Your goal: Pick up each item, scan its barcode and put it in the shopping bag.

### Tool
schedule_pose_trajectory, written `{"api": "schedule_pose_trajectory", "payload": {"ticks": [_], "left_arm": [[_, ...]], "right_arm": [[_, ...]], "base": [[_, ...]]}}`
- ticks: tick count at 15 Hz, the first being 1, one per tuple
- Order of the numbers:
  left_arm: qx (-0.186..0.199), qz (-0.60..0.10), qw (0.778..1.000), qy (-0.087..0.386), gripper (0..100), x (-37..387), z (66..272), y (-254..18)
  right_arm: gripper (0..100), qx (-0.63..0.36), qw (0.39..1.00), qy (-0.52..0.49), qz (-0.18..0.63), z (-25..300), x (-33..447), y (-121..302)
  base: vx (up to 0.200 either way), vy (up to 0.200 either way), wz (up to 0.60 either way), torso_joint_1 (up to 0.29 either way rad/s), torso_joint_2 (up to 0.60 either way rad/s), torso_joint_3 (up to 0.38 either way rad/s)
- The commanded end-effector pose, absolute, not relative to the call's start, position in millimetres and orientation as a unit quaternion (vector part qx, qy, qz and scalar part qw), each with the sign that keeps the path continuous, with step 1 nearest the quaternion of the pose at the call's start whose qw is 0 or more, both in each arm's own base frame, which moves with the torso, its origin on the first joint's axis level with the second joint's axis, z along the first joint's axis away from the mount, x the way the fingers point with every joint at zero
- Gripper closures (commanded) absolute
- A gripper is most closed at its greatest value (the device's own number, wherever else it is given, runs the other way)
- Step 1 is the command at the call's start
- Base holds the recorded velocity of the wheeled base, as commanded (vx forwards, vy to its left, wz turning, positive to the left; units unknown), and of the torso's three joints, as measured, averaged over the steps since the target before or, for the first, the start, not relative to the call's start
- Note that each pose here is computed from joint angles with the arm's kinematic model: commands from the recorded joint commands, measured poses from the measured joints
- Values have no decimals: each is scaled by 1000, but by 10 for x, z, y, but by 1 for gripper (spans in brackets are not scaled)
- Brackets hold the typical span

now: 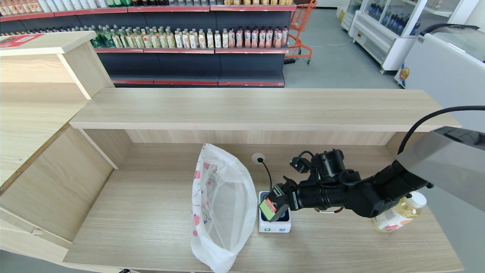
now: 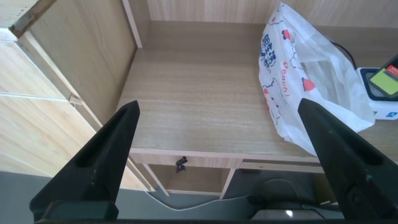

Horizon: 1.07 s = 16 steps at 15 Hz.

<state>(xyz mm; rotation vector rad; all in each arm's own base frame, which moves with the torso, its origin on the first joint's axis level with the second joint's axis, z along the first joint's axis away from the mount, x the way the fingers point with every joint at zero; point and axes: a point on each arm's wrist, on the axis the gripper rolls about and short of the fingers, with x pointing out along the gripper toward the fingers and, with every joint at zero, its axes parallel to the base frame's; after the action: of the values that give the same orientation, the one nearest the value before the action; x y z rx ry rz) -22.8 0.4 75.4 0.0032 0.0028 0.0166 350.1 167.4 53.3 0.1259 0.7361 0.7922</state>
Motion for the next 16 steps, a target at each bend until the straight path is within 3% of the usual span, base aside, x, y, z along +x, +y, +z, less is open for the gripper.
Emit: {"api": "schedule_pose_trajectory", "payload": {"ticks": [1,3,4,5,7,8,16], "left_arm": [[2,8,1000,1,0,-229,756,4],[2,8,1000,1,0,-229,756,4],[2,8,1000,1,0,-229,756,4],[2,8,1000,1,0,-229,756,4],[2,8,1000,1,0,-229,756,4],[2,8,1000,1,0,-229,756,4],[2,8,1000,1,0,-229,756,4]], "right_arm": [[100,85,864,323,377,812,3493,1675],[100,118,879,268,377,1342,3436,1641],[100,98,895,213,378,1705,3329,1552],[100,19,916,175,361,2006,3131,1341],[100,-170,941,156,248,2059,2885,1040],[100,-183,945,144,230,2046,2769,968],[100,-71,949,158,264,1971,2474,1016]], "base": [[0,0,0,0,0,0],[0,0,0,0,0,0],[0,0,0,0,0,0],[0,0,0,0,0,0],[0,0,0,0,0,0],[0,0,0,0,0,0],[0,0,0,0,0,0]]}}
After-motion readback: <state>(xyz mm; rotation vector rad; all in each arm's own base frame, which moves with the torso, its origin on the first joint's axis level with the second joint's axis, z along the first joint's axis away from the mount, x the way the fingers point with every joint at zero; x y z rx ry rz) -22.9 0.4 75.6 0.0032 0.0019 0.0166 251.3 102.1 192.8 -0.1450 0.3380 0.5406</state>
